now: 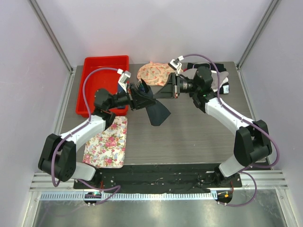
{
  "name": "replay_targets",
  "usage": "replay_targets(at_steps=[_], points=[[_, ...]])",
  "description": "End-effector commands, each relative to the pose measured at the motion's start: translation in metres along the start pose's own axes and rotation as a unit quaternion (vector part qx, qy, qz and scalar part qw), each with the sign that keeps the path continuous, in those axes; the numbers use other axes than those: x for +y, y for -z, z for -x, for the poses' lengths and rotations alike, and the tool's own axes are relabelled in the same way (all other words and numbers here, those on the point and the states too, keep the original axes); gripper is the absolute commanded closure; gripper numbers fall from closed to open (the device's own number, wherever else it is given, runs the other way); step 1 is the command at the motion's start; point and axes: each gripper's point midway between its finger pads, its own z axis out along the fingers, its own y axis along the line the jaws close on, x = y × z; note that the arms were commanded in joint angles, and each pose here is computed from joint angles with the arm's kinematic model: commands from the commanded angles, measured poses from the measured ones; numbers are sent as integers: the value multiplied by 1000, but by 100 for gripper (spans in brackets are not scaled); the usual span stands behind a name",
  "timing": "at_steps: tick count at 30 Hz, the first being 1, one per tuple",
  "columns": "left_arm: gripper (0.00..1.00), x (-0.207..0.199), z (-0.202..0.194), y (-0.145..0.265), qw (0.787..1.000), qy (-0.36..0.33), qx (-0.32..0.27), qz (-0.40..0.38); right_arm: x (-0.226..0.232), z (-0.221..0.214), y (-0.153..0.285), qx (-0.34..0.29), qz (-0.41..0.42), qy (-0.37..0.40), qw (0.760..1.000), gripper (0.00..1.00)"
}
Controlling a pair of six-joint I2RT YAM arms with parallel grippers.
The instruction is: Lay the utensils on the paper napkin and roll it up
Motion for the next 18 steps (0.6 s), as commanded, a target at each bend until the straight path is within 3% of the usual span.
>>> replay_targets(at_steps=[1,3,4,5,6,15,18], points=[[100,-19,28,0,1000,8,-30,0,18,32,7,-28,-9,54,998,47],[100,-11,29,2,999,29,-33,22,14,43,22,-42,-34,61,997,31],[100,-5,32,5,998,37,-36,38,13,47,27,-46,-42,64,996,14],[100,-2,38,6,997,42,-43,50,10,48,33,-48,-52,66,995,12],[100,5,36,8,995,64,-37,67,15,49,37,-47,-56,95,993,11],[100,10,52,15,990,92,-37,102,-3,15,53,-8,-150,105,983,10],[100,9,51,17,989,97,-39,109,-6,9,51,6,-165,122,979,15]])
